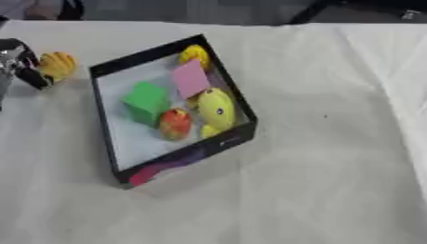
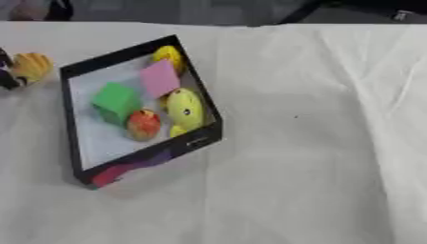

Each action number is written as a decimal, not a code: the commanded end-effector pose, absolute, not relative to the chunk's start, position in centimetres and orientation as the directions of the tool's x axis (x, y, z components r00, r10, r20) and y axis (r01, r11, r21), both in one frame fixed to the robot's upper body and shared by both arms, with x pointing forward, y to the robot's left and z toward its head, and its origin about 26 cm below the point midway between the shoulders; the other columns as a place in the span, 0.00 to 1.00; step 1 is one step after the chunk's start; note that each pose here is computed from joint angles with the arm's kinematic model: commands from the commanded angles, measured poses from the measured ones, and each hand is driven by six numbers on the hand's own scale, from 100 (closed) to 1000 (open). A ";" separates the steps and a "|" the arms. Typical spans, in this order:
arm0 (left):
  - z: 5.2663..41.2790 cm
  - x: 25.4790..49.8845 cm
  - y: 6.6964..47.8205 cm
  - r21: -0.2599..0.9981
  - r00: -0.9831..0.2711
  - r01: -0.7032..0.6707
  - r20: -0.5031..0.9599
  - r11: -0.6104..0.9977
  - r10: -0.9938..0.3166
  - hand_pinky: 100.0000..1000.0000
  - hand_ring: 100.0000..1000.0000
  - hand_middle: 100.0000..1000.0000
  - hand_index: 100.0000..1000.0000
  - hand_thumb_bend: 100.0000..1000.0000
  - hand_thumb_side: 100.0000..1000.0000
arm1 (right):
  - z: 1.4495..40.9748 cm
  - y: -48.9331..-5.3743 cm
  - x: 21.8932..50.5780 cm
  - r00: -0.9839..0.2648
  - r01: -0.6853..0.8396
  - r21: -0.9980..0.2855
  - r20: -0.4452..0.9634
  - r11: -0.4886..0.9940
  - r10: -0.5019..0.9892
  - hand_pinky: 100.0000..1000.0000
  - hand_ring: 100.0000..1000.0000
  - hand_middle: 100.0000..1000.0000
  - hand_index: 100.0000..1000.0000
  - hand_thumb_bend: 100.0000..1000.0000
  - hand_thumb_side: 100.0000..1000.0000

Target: Pick up objects on the table and place them in the box.

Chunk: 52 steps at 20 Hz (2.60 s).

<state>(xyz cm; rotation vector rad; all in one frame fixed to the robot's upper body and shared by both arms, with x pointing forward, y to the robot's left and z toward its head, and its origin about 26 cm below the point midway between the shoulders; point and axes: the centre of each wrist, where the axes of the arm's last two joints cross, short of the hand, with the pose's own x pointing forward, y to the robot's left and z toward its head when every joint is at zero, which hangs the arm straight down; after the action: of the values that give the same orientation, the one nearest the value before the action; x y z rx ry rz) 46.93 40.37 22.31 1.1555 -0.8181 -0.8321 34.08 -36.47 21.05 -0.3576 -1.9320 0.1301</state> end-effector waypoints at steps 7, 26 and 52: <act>28.9 45.8 37.6 0.997 0.261 -0.017 0.076 0.074 -0.962 0.76 0.74 0.62 0.58 0.00 0.00 | 21.5 -37.3 33.7 -0.351 0.203 -0.265 0.879 0.942 0.323 0.92 0.68 0.64 0.80 0.00 0.57; 35.2 31.2 24.0 0.991 -0.509 -0.109 -0.124 -0.079 -0.852 0.74 0.72 0.60 0.57 0.00 0.01 | 21.5 -37.2 33.6 -0.354 0.190 -0.272 0.877 0.943 0.324 0.92 0.68 0.64 0.80 0.00 0.55; 24.1 33.2 23.7 0.967 -0.520 0.131 -0.122 -0.220 -0.846 0.73 0.71 0.60 0.58 0.11 0.02 | 21.4 -36.7 33.7 -0.364 0.175 -0.251 0.882 0.952 0.300 0.92 0.68 0.64 0.80 0.00 0.55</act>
<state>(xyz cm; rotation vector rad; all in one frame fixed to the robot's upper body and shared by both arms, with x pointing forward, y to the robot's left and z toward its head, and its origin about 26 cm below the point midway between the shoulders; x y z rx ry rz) 33.13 23.30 23.52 0.8470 -1.3320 -1.8266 33.92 -36.53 20.32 -0.3343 -1.9250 0.1298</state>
